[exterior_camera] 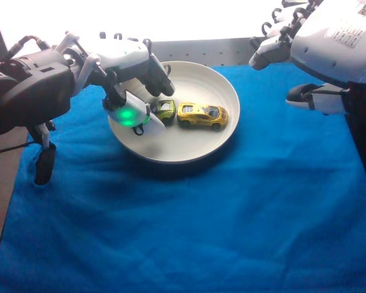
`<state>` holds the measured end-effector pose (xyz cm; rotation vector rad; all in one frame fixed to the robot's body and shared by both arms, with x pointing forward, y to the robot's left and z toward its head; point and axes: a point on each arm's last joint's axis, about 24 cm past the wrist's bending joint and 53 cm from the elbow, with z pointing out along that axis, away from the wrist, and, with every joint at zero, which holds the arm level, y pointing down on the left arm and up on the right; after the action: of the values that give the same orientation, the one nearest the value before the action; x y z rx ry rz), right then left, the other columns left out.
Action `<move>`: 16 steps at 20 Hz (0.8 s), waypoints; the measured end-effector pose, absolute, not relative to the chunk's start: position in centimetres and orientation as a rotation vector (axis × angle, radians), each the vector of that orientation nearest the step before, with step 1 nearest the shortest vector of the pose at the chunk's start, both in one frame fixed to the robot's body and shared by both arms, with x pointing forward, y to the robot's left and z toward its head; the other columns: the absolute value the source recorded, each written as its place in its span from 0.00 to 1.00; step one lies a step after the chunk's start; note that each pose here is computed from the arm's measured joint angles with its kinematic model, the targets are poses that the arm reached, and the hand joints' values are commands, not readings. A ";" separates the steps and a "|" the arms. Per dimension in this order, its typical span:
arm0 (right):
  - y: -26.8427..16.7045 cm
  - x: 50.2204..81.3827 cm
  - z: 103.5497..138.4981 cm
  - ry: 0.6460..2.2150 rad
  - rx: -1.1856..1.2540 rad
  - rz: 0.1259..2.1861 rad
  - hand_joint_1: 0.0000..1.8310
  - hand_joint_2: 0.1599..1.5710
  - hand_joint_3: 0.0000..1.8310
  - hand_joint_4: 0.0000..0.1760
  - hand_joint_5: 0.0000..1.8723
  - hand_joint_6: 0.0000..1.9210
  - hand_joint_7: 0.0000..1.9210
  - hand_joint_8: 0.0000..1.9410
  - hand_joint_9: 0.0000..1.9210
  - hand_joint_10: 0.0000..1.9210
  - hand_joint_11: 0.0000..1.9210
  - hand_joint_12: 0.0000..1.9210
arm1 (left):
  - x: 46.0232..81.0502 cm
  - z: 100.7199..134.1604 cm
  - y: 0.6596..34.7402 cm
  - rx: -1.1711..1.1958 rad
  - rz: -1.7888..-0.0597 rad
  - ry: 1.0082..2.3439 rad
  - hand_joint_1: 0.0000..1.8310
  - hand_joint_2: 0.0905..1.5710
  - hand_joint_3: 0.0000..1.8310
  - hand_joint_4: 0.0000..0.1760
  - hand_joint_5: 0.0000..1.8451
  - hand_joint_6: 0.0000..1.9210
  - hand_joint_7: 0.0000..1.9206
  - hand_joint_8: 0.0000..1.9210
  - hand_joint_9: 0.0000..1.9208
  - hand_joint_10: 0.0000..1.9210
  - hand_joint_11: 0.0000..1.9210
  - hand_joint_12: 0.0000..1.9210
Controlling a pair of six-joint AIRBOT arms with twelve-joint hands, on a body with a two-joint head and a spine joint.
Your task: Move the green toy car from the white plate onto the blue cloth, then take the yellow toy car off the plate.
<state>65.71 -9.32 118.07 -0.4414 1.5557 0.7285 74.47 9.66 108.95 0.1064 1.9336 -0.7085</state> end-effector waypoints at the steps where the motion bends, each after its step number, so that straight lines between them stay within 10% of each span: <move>1: -9.3 65.7 118.1 1.556 -0.442 0.728 0.64 0.58 0.00 0.00 0.44 0.11 0.38 0.46 0.31 0.66 0.19 0.94 | 74.5 108.9 9.8 0.104 -0.705 1.935 0.50 0.58 0.00 0.00 0.41 0.00 0.41 0.01 0.13 0.52 0.00 0.83; 10: -9.3 65.7 118.1 1.556 -0.441 0.731 0.66 0.58 0.00 0.00 0.42 0.13 0.37 0.44 0.31 0.65 0.20 0.92 | 74.6 108.6 9.6 0.107 -0.706 1.934 0.56 0.59 0.00 0.00 0.46 0.02 0.46 0.04 0.11 0.65 0.00 0.84; 13: -9.2 65.6 118.1 1.556 -0.443 0.733 0.65 0.59 0.00 0.00 0.43 0.14 0.38 0.41 0.32 0.63 0.21 0.92 | 74.6 108.5 9.6 0.103 -0.708 1.936 0.60 0.61 0.00 0.00 0.46 0.13 0.32 0.42 0.10 0.75 0.00 0.92; 14: -9.1 65.5 118.1 1.556 -0.444 0.733 0.65 0.59 0.00 0.00 0.43 0.15 0.38 0.41 0.32 0.63 0.21 0.92 | 74.5 108.3 9.7 0.100 -0.705 1.941 0.59 0.69 0.00 0.00 0.48 0.49 0.32 0.46 0.12 0.76 0.00 0.96; 16: -9.1 65.5 118.1 1.555 -0.443 0.736 0.67 0.59 0.00 0.00 0.43 0.15 0.39 0.42 0.32 0.63 0.22 0.93 | 74.4 108.1 9.7 0.111 -0.684 1.941 0.63 0.75 0.00 0.00 0.46 0.66 0.36 0.65 0.15 0.82 0.03 1.00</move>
<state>65.49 -9.07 118.07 -0.4433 1.5555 0.7357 74.41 9.65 108.11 0.1112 1.9414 -0.6842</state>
